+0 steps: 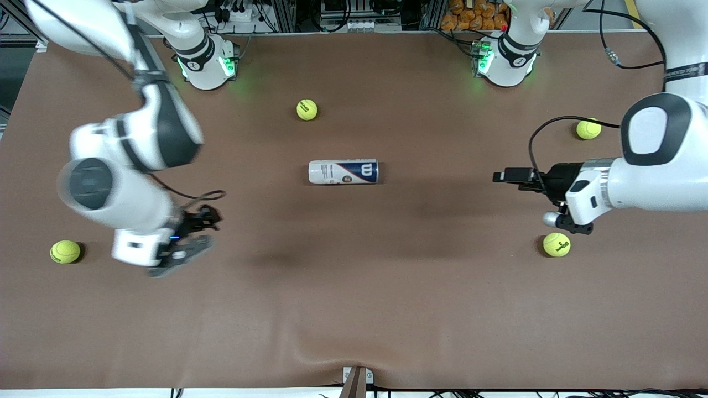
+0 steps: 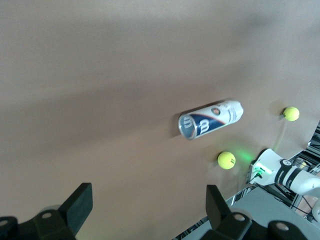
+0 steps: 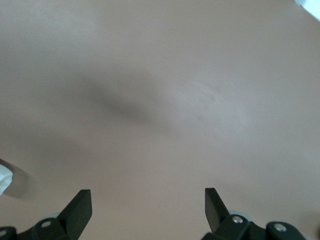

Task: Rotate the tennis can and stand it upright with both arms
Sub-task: 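Move the left gripper toward the can's open end, then grasp the can's open end with the left gripper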

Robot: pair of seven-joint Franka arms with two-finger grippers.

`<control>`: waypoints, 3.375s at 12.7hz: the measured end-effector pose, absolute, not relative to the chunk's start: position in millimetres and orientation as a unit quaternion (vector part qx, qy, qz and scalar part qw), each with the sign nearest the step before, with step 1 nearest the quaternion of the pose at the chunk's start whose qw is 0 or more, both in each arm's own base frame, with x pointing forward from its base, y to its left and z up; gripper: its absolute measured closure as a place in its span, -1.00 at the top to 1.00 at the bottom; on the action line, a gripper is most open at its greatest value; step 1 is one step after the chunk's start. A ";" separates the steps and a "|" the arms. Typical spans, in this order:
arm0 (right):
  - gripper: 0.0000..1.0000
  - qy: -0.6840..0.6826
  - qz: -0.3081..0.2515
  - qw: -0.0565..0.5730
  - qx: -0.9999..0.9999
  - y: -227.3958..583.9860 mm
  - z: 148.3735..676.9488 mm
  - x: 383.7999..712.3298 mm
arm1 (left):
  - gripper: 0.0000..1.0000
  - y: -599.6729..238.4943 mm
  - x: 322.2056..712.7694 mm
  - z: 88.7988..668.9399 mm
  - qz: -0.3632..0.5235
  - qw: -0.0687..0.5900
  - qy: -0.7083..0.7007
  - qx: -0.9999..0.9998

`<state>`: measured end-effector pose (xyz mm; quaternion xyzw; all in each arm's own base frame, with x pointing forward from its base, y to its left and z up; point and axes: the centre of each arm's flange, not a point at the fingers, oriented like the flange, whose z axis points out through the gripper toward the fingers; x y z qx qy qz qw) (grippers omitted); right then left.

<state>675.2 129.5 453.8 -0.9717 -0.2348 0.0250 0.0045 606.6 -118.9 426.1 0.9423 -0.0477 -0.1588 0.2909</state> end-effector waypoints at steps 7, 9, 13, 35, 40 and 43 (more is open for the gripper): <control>1.00 -0.043 0.038 0.044 -0.997 -77.0 585.4 592.2 | 1.00 -132.7 593.0 392.2 -0.182 0.361 -0.016 0.915; 1.00 -0.023 0.027 0.050 -0.998 -93.7 610.9 560.5 | 1.00 -136.1 585.5 372.7 -0.180 0.394 -0.016 0.901; 1.00 0.046 0.044 0.043 -0.997 -52.8 625.5 541.4 | 1.00 -138.8 566.6 328.7 -0.160 0.441 -0.032 0.883; 1.00 0.020 0.003 0.019 -1.000 -39.0 659.1 524.2 | 1.00 -270.1 512.8 148.4 -0.101 0.577 0.043 0.809; 1.00 0.036 0.006 0.019 -0.999 -35.6 657.3 524.3 | 1.00 -289.2 523.6 132.7 -0.091 0.578 0.060 0.809; 1.00 0.063 0.012 0.019 -0.998 -34.7 656.3 523.2 | 1.00 -312.0 517.0 127.5 -0.088 0.574 0.068 0.812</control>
